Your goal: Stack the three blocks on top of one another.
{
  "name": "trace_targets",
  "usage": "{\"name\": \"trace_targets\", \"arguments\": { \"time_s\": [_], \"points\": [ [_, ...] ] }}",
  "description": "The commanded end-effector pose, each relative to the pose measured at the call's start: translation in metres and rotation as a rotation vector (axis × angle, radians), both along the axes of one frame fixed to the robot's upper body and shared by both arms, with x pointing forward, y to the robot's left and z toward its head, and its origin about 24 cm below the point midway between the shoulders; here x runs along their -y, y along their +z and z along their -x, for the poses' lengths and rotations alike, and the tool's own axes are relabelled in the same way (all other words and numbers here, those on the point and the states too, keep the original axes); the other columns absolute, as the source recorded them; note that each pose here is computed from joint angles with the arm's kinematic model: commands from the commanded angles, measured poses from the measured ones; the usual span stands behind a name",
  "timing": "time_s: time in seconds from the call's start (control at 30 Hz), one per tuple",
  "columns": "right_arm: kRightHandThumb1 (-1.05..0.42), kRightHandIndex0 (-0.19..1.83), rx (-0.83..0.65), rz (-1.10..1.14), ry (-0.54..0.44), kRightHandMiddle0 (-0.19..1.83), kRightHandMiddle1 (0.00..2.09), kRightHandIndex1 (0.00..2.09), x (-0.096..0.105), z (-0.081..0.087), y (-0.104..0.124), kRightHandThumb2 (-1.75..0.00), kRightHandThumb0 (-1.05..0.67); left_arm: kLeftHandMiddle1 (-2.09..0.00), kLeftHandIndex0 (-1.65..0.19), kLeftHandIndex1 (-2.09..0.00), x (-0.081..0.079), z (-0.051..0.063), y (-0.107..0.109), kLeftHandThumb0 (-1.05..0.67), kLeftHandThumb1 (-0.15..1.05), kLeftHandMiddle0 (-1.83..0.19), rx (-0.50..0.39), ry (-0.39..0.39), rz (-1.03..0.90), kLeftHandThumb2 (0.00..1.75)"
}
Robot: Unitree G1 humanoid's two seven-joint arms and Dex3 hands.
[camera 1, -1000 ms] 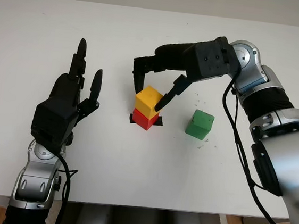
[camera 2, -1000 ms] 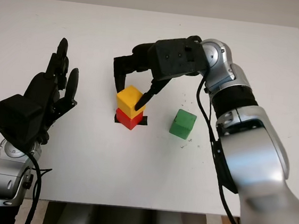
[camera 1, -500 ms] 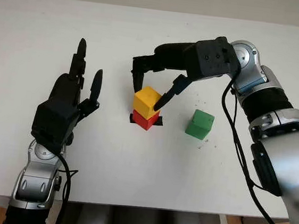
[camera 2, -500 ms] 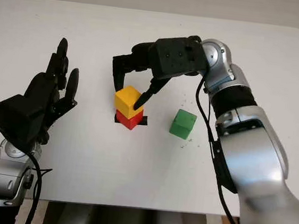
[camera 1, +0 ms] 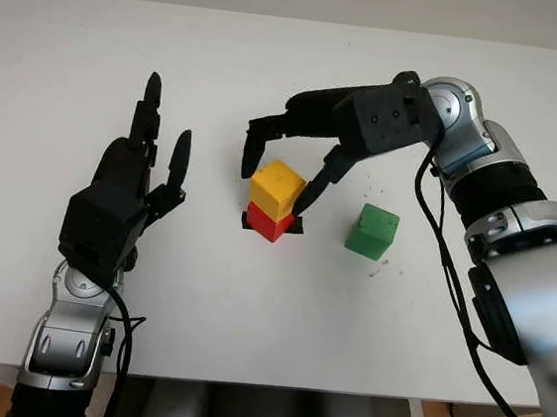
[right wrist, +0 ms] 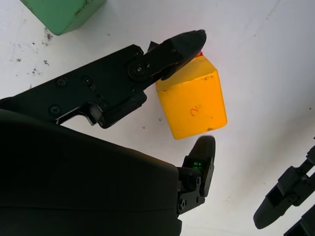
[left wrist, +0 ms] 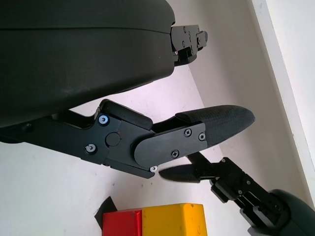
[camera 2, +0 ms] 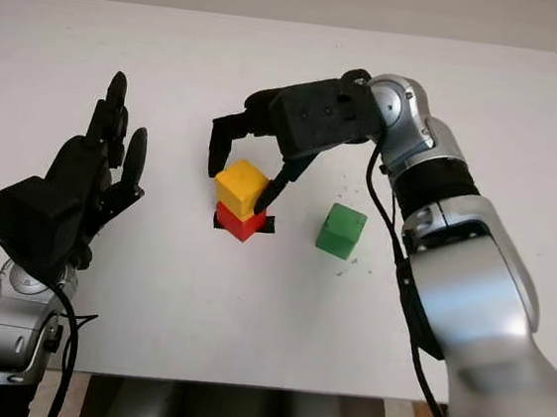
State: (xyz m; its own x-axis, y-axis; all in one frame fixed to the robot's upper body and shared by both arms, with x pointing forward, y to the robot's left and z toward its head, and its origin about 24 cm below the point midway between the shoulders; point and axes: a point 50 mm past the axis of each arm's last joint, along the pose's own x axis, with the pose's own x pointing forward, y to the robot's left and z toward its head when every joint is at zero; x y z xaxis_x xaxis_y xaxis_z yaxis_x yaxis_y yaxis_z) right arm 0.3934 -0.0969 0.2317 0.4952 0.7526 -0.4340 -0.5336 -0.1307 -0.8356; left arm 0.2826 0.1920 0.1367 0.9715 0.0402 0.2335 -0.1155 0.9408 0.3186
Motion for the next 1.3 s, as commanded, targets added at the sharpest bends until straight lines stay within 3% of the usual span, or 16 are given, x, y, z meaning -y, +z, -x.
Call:
{"name": "trace_targets", "arguments": {
  "time_s": [0.0,0.13,0.3,0.37,0.5,0.7,0.87,1.07,1.27],
  "points": [
    [-0.81,-0.06,0.038,0.016,0.012,0.05,0.56,0.03,0.000,0.001,0.012,-0.05,-0.75,-0.05,0.15,-0.05,0.001,0.002,0.000,-0.80,1.05,0.15,0.005,-0.004,-0.001,0.71],
    [-0.82,-0.09,0.035,0.027,0.013,0.02,0.41,0.03,0.001,0.001,0.013,-0.06,-0.78,-0.06,0.14,-0.06,0.001,0.002,0.001,-0.79,1.05,0.14,0.013,0.000,-0.003,0.71],
    [-0.82,-0.18,-0.010,-0.002,0.020,-0.16,0.18,0.00,0.004,0.002,0.018,-0.05,-0.83,-0.05,0.14,-0.05,0.001,0.001,0.001,-0.78,1.05,0.14,0.016,-0.003,0.000,0.71],
    [-0.82,-0.19,-0.021,-0.020,0.015,-0.18,0.04,0.00,0.007,0.003,0.025,-0.05,-0.87,-0.06,0.14,-0.05,0.001,0.001,0.001,-0.79,1.05,0.14,0.019,-0.003,0.003,0.71],
    [-0.83,-0.19,-0.027,-0.164,0.021,-0.19,0.00,0.00,0.018,0.006,0.046,-0.06,-0.86,-0.06,0.13,-0.06,0.000,0.002,0.001,-0.79,1.05,0.12,0.021,0.010,-0.005,0.71],
    [-0.85,-0.13,0.067,-0.427,-0.112,-0.09,0.06,0.04,0.059,0.012,0.068,-0.06,-0.73,-0.06,0.12,-0.06,-0.002,0.004,0.000,-0.80,1.05,0.12,0.017,0.022,-0.005,0.71],
    [-0.88,0.00,0.072,-0.541,-0.232,0.06,0.12,0.10,0.101,0.018,0.058,-0.07,-0.66,-0.06,0.11,-0.07,-0.006,0.006,0.000,-0.81,1.05,0.12,0.029,0.028,0.003,0.70],
    [-0.93,0.16,0.107,-0.522,-0.349,0.18,0.15,0.14,0.136,0.026,0.039,-0.07,-0.63,-0.05,0.12,-0.06,-0.010,0.008,0.001,-0.81,1.05,0.13,0.035,0.031,0.044,0.69],
    [-0.94,0.27,0.201,-0.361,-0.389,0.31,0.19,0.15,0.153,0.034,0.031,-0.06,-0.59,-0.04,0.14,-0.05,-0.015,0.010,0.003,-0.80,1.05,0.16,0.033,0.018,0.053,0.71]
  ]
}}
